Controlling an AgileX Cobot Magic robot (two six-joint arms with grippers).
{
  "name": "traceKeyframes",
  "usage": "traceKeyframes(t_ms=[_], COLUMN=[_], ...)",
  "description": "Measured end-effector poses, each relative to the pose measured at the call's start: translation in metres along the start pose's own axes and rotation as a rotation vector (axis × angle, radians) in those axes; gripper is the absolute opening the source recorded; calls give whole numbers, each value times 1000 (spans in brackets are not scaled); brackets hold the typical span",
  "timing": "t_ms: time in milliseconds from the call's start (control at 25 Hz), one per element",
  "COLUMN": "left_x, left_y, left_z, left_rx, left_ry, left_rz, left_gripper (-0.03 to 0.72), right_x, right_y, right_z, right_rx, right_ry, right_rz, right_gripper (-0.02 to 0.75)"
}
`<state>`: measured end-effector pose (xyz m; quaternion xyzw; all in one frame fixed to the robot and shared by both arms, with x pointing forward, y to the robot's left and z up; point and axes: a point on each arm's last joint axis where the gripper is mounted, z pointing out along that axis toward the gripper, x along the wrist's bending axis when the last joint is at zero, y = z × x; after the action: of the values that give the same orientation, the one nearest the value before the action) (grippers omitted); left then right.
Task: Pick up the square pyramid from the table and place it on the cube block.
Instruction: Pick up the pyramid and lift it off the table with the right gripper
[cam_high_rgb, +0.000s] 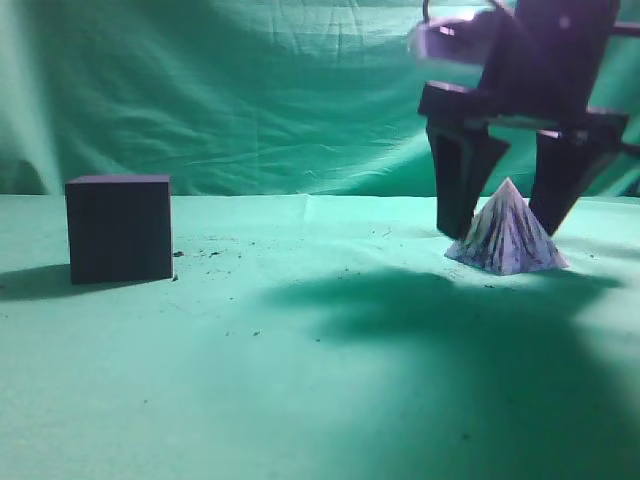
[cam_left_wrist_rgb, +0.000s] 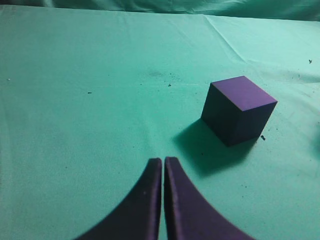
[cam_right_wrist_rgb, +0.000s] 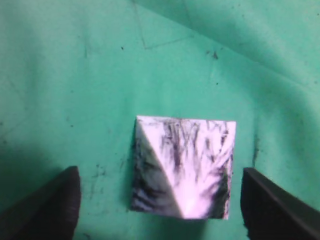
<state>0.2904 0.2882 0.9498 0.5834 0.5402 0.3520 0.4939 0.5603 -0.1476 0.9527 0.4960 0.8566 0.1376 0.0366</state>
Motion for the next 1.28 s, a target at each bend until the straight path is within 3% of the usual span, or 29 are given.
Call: traceKeyframes(t_ms=[120,200,440,560,640,720,1120,1280], left_x=[0,0,0,0,0,0,0,0], left_y=[0,0,0,0,0,0,0,0], left_z=[0,0,0,0,0,0,0,0], left_rx=[0,0,0,0,0,0,0,0], left_ry=[0,0,0,0,0,0,0,0], left_rz=[0,0,0,0,0,0,0,0], left_gripper=[0,0,0,0,0,0,0,0], right_x=[-3,-4,-6,-8,-8,-9,-8,-9], right_y=[-1,-1,2,2,1,2,7,15], right_z=[14,19,24,25,27,29,22,0], right_rx=[37,38,37,51,73,87,104,116], right_ry=[-11,-23,-41,-56,-58,-60,-87,-126], right_rz=[-13,-25,-48,-69,-71,-67,-49,-93], right_gripper=[597,543,549,440,455,391,400,400])
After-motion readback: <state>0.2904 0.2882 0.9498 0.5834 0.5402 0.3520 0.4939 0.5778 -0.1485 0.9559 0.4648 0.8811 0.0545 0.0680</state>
